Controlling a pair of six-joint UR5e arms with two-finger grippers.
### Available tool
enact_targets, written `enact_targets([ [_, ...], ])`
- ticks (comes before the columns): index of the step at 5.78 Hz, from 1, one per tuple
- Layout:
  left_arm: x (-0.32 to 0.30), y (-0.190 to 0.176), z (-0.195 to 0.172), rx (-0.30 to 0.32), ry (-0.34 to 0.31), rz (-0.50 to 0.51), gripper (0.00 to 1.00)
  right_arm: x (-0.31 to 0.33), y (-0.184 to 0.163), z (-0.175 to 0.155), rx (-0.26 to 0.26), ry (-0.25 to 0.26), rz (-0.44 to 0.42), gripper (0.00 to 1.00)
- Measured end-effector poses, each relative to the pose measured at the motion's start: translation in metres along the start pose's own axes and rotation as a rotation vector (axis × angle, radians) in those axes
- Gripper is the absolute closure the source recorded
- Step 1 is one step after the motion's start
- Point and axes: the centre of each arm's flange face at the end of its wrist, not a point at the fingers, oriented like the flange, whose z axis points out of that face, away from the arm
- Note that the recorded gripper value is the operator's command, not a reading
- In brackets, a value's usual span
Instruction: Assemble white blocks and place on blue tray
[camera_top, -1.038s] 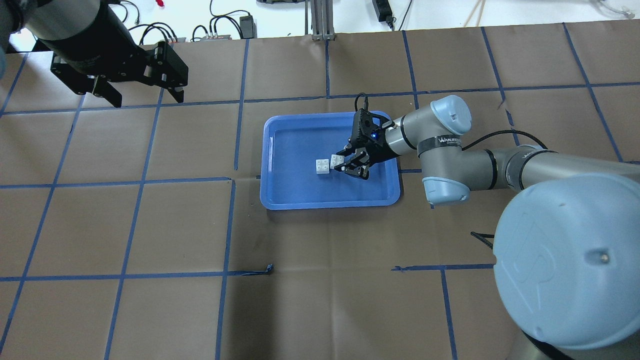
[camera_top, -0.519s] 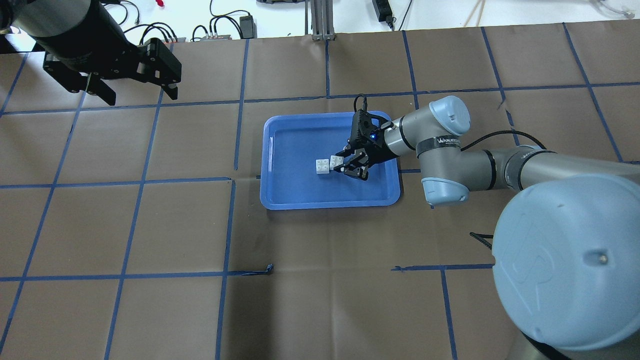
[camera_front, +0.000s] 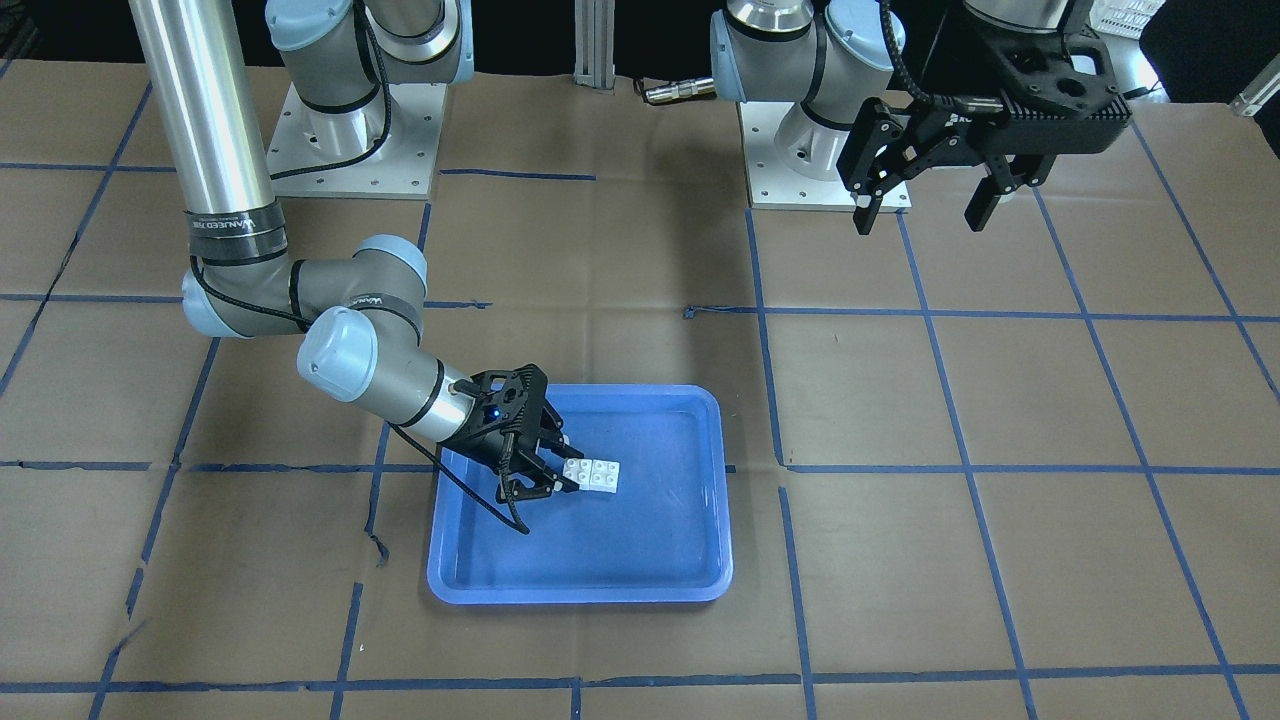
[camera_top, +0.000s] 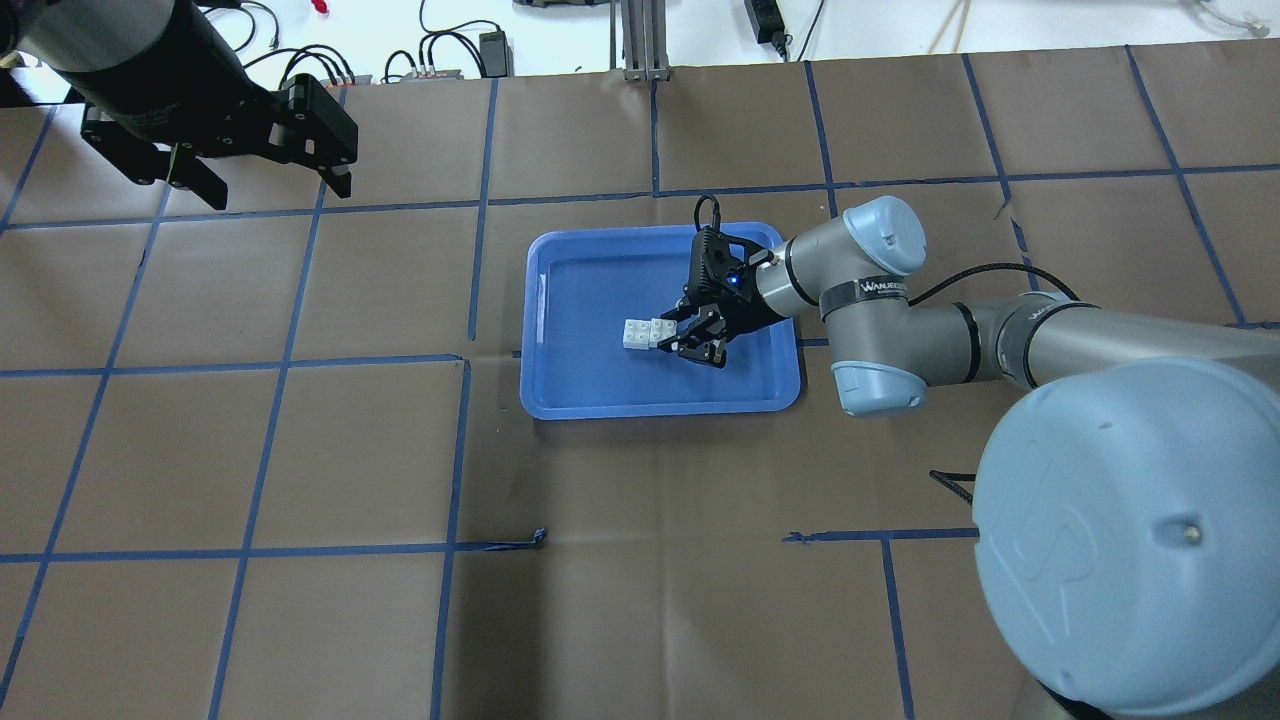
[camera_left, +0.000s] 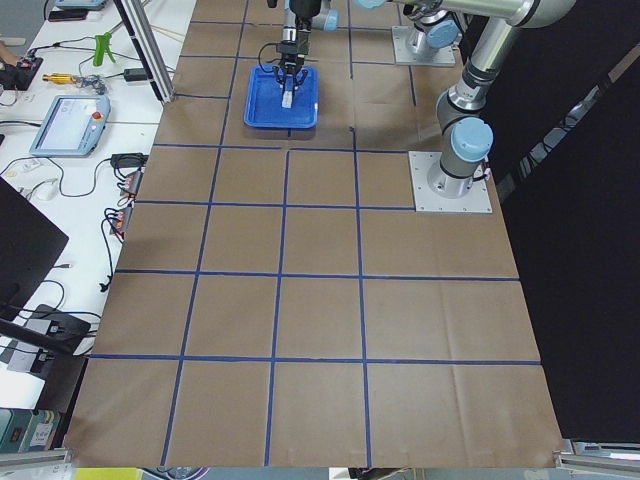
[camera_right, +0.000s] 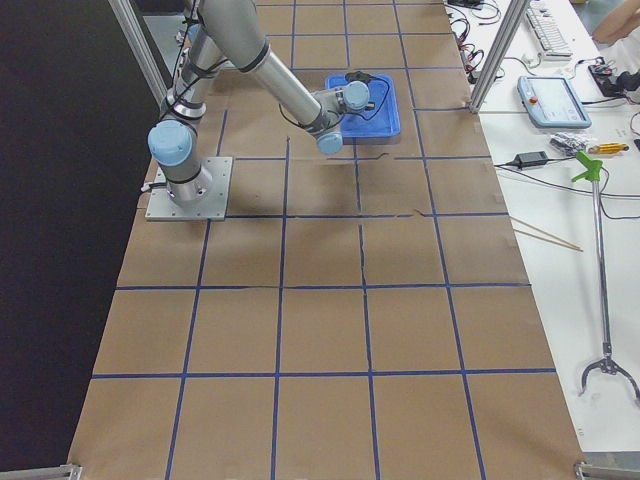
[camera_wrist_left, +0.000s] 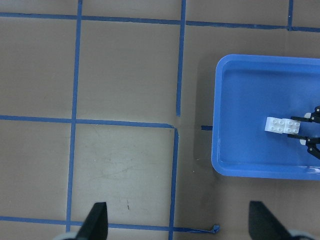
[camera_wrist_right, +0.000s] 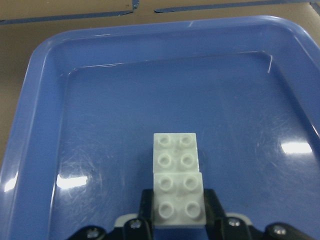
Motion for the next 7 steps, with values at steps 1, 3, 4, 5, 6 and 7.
enact_targets([
  [1, 0.0, 0.0, 0.0, 0.0, 0.001, 0.0, 0.01, -0.0004, 0.0001, 0.0004, 0.0, -0.001, 0.0, 0.67],
  [3, 0.0, -0.0001, -0.0005, 0.001, 0.001, 0.0, 0.01, -0.0008, 0.0001, 0.0009, -0.001, -0.003, 0.002, 0.65],
  [4, 0.0, -0.0002, -0.0007, 0.001, 0.001, 0.0, 0.01, -0.0009, 0.0, 0.001, 0.0, -0.004, 0.003, 0.59],
  [5, 0.0, -0.0002, -0.0007, 0.001, 0.001, 0.0, 0.01, -0.001, 0.0, 0.0011, 0.0, -0.005, 0.005, 0.5],
  [6, 0.0, -0.0002, -0.0006, 0.001, 0.0, 0.0, 0.01, -0.0012, -0.0002, 0.0013, 0.002, -0.006, 0.005, 0.48],
  [7, -0.0001, -0.0001, -0.0002, 0.0, 0.0, 0.0, 0.01, -0.0014, -0.0007, 0.0014, 0.005, -0.007, 0.005, 0.47],
])
